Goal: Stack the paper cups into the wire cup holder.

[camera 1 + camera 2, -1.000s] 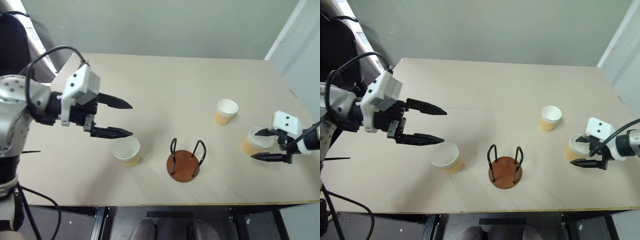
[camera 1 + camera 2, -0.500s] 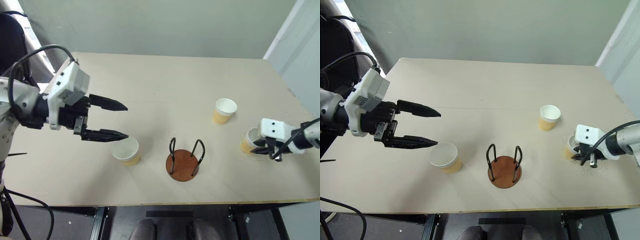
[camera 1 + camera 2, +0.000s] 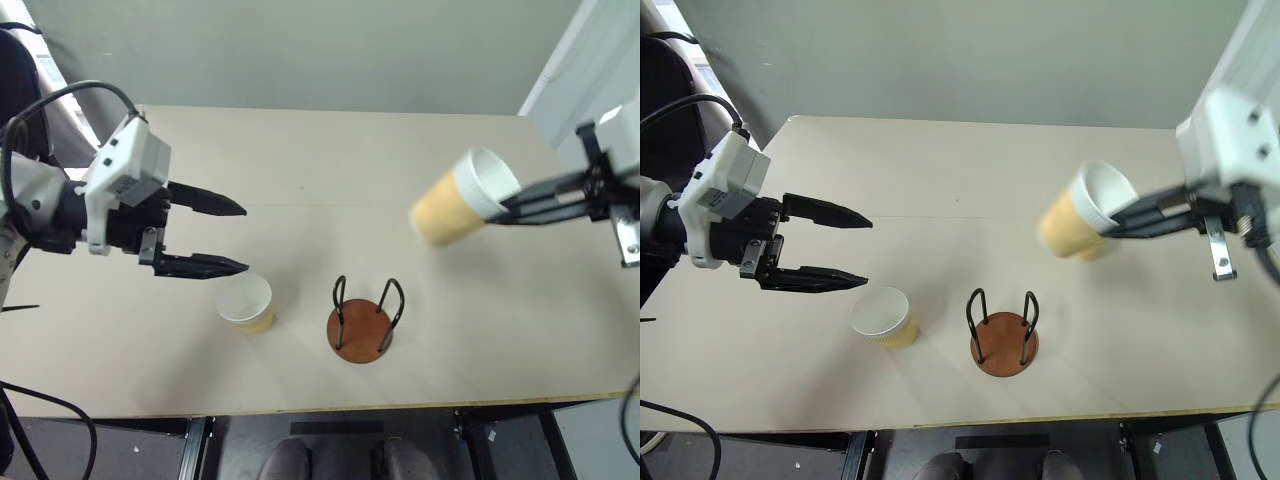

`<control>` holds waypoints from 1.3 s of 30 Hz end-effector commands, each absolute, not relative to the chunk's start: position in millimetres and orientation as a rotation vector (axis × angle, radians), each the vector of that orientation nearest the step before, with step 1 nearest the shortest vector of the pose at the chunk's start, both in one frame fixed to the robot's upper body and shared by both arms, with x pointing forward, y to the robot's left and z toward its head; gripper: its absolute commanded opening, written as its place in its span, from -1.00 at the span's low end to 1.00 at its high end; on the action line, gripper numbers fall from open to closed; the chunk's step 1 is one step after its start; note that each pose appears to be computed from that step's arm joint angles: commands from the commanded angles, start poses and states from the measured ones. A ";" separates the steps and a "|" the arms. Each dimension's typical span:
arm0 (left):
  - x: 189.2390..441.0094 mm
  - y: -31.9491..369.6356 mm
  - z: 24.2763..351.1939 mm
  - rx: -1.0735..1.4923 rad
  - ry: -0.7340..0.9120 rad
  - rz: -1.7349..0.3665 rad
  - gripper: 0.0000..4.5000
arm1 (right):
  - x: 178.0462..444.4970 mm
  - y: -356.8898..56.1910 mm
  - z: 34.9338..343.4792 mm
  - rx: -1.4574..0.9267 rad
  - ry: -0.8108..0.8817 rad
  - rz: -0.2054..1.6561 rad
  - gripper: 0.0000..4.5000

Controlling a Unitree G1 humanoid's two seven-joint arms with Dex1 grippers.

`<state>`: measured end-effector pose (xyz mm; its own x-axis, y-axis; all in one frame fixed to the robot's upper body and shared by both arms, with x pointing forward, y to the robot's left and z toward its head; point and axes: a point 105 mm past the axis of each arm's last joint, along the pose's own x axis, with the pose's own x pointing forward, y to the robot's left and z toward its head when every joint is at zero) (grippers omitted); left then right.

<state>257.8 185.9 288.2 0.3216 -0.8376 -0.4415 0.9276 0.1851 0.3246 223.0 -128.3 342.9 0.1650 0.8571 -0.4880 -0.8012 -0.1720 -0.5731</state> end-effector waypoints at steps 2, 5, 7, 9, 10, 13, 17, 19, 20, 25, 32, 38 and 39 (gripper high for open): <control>257.5 184.5 292.6 0.627 0.150 -1.249 0.87 | 210.4 -104.7 328.5 -0.906 -0.050 1.629 -0.98; 254.5 181.5 290.6 0.613 0.157 -1.272 0.87 | 216.8 -98.9 312.3 -0.906 -0.004 1.634 -0.98; 251.2 178.7 288.6 0.597 0.163 -1.292 0.87 | 223.2 -98.8 302.8 -0.919 0.024 1.616 -0.98; 249.4 179.1 286.7 0.592 0.177 -1.290 0.87 | 227.0 -98.1 294.2 -0.930 0.048 1.610 -0.98; 249.0 179.8 286.4 0.591 0.181 -1.286 0.87 | 227.6 -97.1 291.9 -0.929 0.053 1.612 -0.98; 248.9 182.1 285.3 0.596 0.193 -1.272 0.87 | 228.9 -93.4 283.4 -0.935 0.071 1.626 -0.98; 247.8 182.2 285.1 0.598 0.196 -1.270 0.87 | 230.4 -89.2 273.7 -0.954 0.094 1.642 -0.98; 247.0 182.4 285.2 0.598 0.197 -1.269 0.87 | 230.9 -87.1 269.2 -0.969 0.100 1.648 -0.98; 246.8 182.4 284.7 0.599 0.199 -1.269 0.87 | 232.3 -86.2 265.9 -0.987 0.107 1.642 -0.98; 245.2 181.5 283.5 0.597 0.204 -1.269 0.87 | 239.4 -87.0 250.0 -1.074 0.151 1.619 -0.98; 244.7 182.8 284.1 0.599 0.208 -1.260 0.87 | 243.7 -81.8 248.6 -1.084 0.150 1.622 -0.82; 245.1 183.0 284.3 0.601 0.211 -1.256 0.87 | 252.7 -87.8 261.0 -1.080 0.128 1.560 0.00; 245.0 183.0 284.3 0.601 0.211 -1.255 0.87 | 257.2 -93.0 269.1 -1.065 0.117 1.518 0.14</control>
<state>249.4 182.3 271.7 0.2884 -0.8296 -0.4781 0.9496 0.1836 0.2541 252.8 -85.2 246.5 0.0542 0.7173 -0.6946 -0.8529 -0.3285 -0.4058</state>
